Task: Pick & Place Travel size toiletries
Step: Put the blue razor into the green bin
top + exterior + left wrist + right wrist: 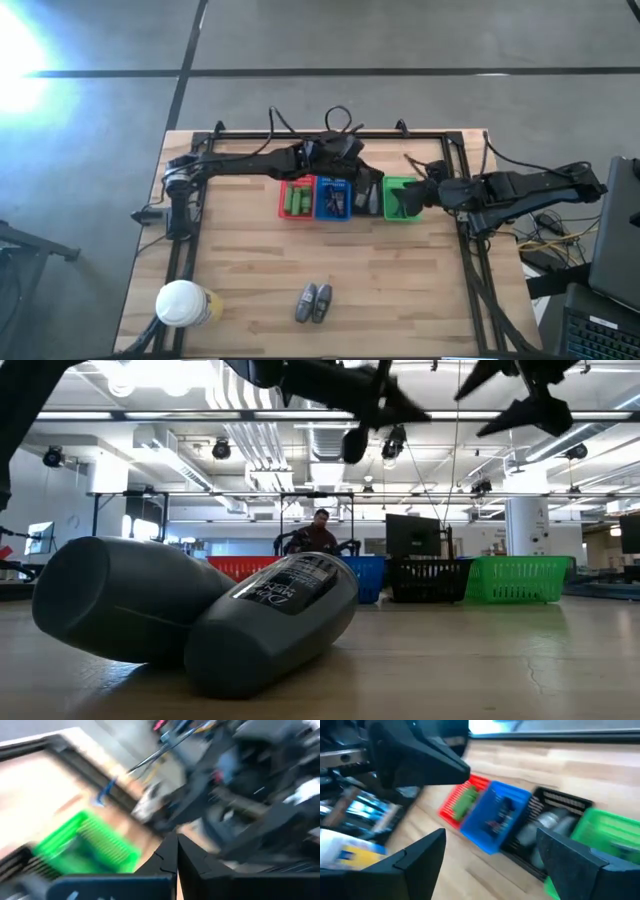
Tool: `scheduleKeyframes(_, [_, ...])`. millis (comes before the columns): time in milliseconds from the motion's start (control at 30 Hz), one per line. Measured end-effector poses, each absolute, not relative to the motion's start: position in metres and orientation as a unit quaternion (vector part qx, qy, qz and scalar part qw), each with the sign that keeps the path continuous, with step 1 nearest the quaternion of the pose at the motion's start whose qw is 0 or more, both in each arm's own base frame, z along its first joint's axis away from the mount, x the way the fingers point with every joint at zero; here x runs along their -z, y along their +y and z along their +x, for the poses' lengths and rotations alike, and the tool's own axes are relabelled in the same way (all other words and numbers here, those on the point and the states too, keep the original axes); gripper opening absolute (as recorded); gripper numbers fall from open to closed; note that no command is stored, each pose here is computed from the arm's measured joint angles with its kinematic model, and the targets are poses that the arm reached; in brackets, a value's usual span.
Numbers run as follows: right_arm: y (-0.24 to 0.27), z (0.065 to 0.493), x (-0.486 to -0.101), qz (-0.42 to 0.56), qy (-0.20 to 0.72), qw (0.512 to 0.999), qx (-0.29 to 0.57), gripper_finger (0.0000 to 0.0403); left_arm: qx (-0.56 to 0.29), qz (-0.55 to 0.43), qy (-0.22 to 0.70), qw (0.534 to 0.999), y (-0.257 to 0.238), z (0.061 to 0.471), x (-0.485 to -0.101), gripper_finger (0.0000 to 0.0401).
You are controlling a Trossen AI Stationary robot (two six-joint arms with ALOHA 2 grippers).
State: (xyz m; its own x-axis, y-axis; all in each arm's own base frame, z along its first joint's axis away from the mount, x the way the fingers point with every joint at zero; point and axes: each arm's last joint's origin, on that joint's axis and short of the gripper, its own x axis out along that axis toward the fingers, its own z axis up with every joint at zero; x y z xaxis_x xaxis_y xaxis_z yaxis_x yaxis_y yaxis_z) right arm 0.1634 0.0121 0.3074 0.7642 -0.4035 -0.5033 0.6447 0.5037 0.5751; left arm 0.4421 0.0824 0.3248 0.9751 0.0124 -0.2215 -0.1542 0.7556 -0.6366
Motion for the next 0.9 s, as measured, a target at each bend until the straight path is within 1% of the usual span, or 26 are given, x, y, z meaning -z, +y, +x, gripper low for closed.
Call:
scheduleKeyframes(133, [0.011,0.159,-0.294,0.373,0.208,0.837,0.343,0.0295,-0.105,-0.301,0.172,0.932,0.086,0.437,-0.303,0.0002])
scheduleKeyframes(267, [0.012,0.157,-0.288,0.375,0.231,0.824,0.357,0.0290,-0.112,-0.269,0.189,0.938,0.087,0.436,-0.298,0.0003])
scheduleKeyframes(367, [0.010,0.154,-0.287,0.388,0.235,0.807,0.377,0.0294,-0.119,-0.269,0.203,0.934,0.086,0.433,-0.297,0.0007])
scheduleKeyframes(433, [0.006,0.151,-0.290,0.404,0.226,0.791,0.400,0.0299,-0.127,-0.263,0.230,0.928,0.085,0.428,-0.296,0.0019])
scheduleKeyframes(567, [-0.009,0.154,-0.294,0.363,0.249,0.783,0.439,0.0303,-0.166,-0.235,0.298,0.910,0.084,0.407,-0.299,0.0064])
scheduleKeyframes(667, [-0.030,0.164,-0.292,0.323,0.299,0.761,0.477,0.0295,-0.182,-0.210,0.345,0.896,0.083,0.392,-0.301,0.0099])
scheduleKeyframes(733, [-0.052,0.172,-0.286,0.311,0.352,0.730,0.497,0.0287,-0.178,-0.198,0.361,0.894,0.081,0.384,-0.304,0.0115])
scheduleKeyframes(800, [-0.078,0.177,-0.277,0.305,0.413,0.696,0.502,0.0279,-0.176,-0.194,0.365,0.893,0.079,0.376,-0.308,0.0125])
scheduleKeyframes(900, [-0.116,0.181,-0.266,0.275,0.486,0.659,0.504,0.0268,-0.172,-0.198,0.365,0.893,0.076,0.366,-0.310,0.0129])
